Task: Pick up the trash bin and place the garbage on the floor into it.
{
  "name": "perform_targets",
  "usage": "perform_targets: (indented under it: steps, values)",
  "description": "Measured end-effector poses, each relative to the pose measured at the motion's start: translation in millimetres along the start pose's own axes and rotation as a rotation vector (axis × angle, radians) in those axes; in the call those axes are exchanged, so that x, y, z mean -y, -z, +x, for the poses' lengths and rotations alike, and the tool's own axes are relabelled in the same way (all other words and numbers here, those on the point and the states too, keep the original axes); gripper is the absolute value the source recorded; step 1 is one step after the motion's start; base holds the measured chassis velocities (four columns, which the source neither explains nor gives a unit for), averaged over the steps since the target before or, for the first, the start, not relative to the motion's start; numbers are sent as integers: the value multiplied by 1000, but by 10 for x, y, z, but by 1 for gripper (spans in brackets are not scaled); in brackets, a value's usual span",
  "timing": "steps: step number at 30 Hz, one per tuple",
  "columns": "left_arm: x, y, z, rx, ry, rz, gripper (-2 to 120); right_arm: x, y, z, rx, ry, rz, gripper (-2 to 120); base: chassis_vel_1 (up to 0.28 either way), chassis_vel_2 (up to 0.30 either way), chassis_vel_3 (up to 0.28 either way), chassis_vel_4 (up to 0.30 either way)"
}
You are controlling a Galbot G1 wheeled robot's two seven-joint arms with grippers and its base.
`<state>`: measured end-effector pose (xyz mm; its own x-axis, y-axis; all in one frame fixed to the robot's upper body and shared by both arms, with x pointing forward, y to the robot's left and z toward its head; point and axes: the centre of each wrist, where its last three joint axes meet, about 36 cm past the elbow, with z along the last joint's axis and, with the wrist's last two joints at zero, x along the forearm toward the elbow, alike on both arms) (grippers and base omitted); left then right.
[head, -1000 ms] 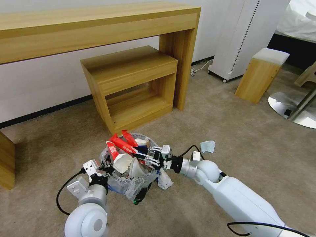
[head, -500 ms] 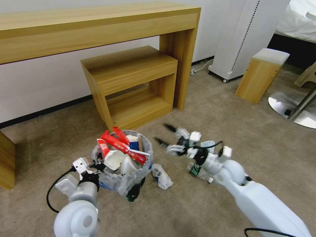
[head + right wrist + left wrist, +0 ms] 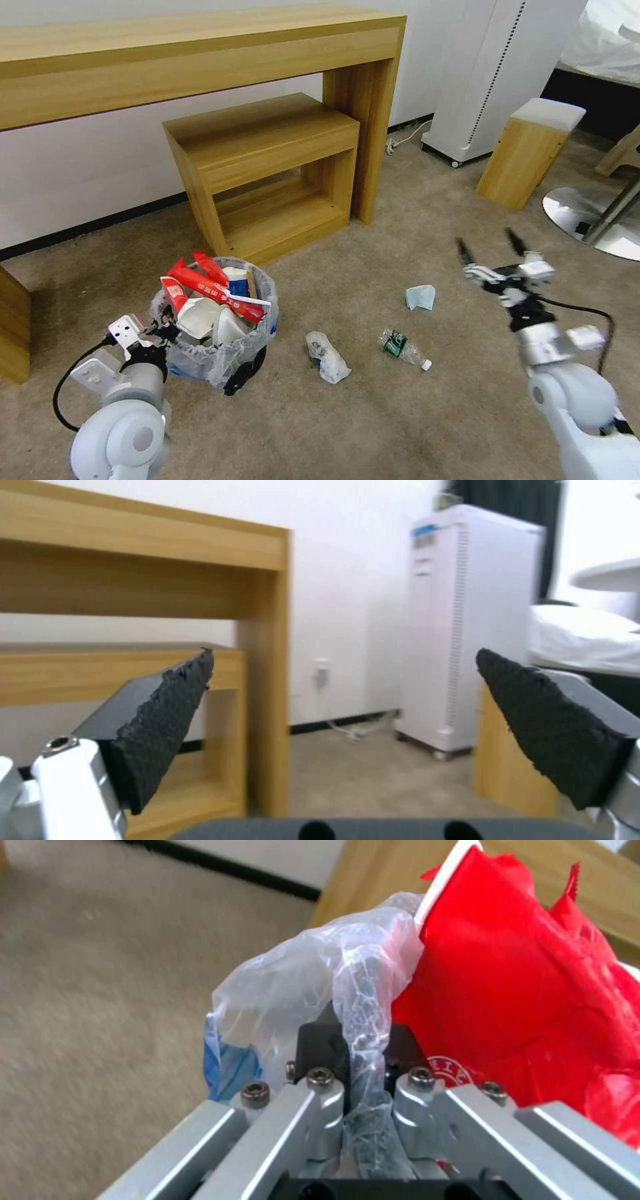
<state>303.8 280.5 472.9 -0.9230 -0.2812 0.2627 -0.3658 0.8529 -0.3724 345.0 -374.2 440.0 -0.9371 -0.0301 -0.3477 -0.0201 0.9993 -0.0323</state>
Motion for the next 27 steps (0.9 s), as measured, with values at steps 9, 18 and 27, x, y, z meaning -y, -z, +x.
perform_targets:
  steps: [9,18,27]
  values:
    - [-50,35,27,10,4,3,3,54,-53,263,-40,-58,44,100,0,0,0,0]
    - [-88,88,49,20,11,10,3,-90,-41,232,-54,-30,7,100,0,0,0,0]
    - [-87,58,72,13,20,17,3,-204,-419,131,-218,0,-8,100,0,0,0,0]
